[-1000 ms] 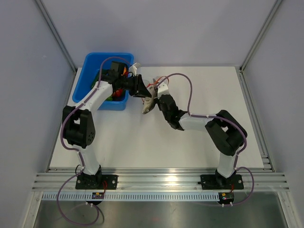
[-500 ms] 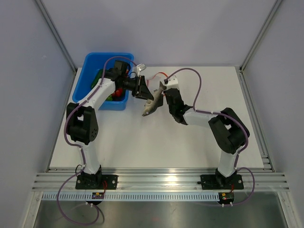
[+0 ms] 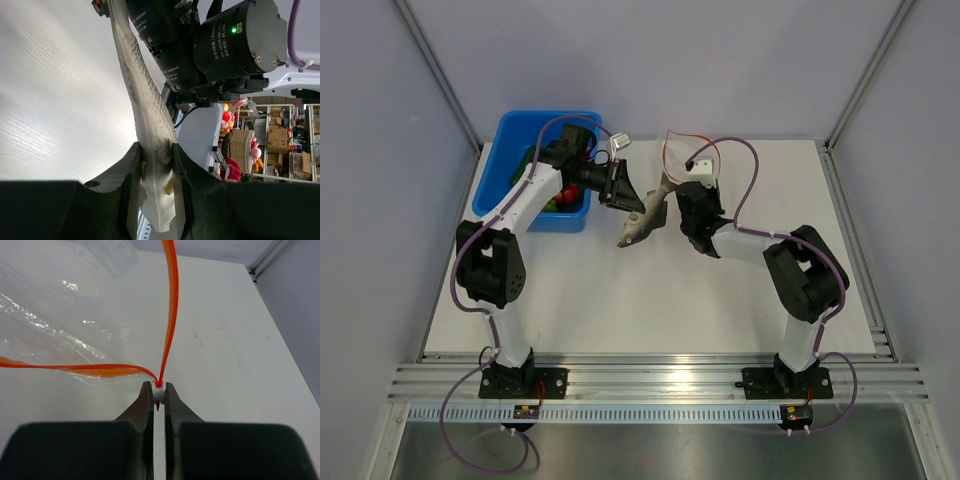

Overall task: Open the zip-top bag and remove the fake food
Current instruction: Place the fake fish in the bin.

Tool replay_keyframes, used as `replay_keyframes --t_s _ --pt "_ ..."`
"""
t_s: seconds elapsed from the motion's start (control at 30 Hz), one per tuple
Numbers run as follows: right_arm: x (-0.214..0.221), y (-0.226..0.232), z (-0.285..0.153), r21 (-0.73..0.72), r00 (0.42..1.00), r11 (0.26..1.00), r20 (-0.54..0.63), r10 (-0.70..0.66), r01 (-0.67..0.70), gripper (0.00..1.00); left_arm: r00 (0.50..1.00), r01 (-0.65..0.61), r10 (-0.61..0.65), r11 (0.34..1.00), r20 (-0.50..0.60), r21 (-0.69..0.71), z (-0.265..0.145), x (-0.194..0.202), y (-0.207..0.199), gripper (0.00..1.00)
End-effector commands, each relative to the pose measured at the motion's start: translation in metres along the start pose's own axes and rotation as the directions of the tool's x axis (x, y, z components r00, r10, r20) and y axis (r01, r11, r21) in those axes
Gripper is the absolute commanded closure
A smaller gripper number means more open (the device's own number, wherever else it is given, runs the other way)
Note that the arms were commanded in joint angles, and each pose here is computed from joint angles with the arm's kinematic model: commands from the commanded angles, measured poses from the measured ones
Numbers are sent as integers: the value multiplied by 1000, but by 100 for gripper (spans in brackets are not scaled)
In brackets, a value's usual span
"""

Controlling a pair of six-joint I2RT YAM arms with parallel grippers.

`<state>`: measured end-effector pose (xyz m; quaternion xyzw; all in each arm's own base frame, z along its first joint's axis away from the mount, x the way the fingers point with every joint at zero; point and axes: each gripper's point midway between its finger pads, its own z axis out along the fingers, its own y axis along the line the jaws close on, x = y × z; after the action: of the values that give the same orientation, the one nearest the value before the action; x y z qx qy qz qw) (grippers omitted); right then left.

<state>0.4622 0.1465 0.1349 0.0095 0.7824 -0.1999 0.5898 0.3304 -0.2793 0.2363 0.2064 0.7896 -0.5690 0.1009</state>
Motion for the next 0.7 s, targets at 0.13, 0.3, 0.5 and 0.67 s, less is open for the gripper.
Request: replay_keyframes --t_s 0.13,0.3,0.5,0.67 --pt "-21 -57 -22 267 997 961 5 -75 71 100 965 -133 158 983 208 -130 -49 -46 -10 100" --pt "-20 -64 -32 367 980 910 -25 -198 194 100 942 -68 132 976 310 -207 -81 -66 15 100" --pt "-14 -59 -48 412 951 861 -50 -304 297 100 887 -1 173 928 428 -373 -135 -90 58 100" --pt "-7 -33 -53 426 936 841 -38 -351 333 100 865 58 163 907 474 -416 -175 -99 88 100"
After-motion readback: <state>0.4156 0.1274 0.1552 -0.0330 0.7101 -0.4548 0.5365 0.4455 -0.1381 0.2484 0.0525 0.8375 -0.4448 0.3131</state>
